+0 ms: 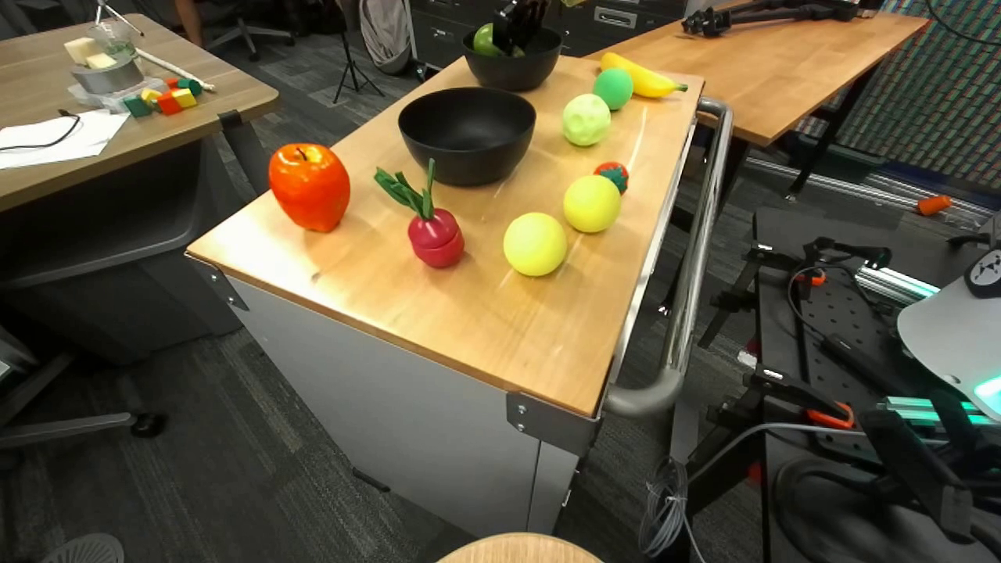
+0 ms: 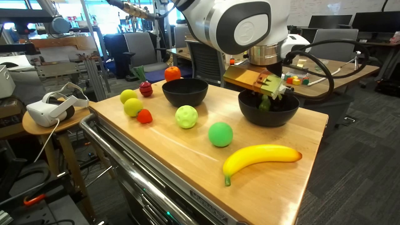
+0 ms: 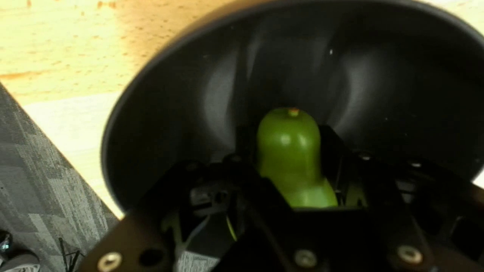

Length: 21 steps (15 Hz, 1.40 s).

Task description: Remove the fruits from the bowls

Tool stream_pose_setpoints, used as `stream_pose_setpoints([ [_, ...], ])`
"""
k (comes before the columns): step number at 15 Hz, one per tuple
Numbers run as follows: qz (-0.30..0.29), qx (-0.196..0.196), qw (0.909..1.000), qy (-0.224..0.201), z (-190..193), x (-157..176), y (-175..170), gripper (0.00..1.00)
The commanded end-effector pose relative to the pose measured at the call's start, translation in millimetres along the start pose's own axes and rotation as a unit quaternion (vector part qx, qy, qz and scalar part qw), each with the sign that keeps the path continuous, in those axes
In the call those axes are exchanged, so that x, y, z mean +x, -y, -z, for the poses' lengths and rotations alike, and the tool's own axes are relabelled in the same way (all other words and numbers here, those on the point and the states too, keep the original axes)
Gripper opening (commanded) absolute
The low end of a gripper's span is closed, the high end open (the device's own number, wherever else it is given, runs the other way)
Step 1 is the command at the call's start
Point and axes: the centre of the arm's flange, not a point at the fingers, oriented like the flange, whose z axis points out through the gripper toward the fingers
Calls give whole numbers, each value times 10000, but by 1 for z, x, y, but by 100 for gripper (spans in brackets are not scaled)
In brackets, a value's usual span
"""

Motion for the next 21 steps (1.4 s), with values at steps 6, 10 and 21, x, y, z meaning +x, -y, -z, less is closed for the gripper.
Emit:
stream_pose_setpoints([
  [6,-428,199,9960,-765,143,-46,14,21],
  [10,-372,250,9968,-664,172,-110,31,21],
  [21,-315,903,9954,-85,148,-251,71,21],
])
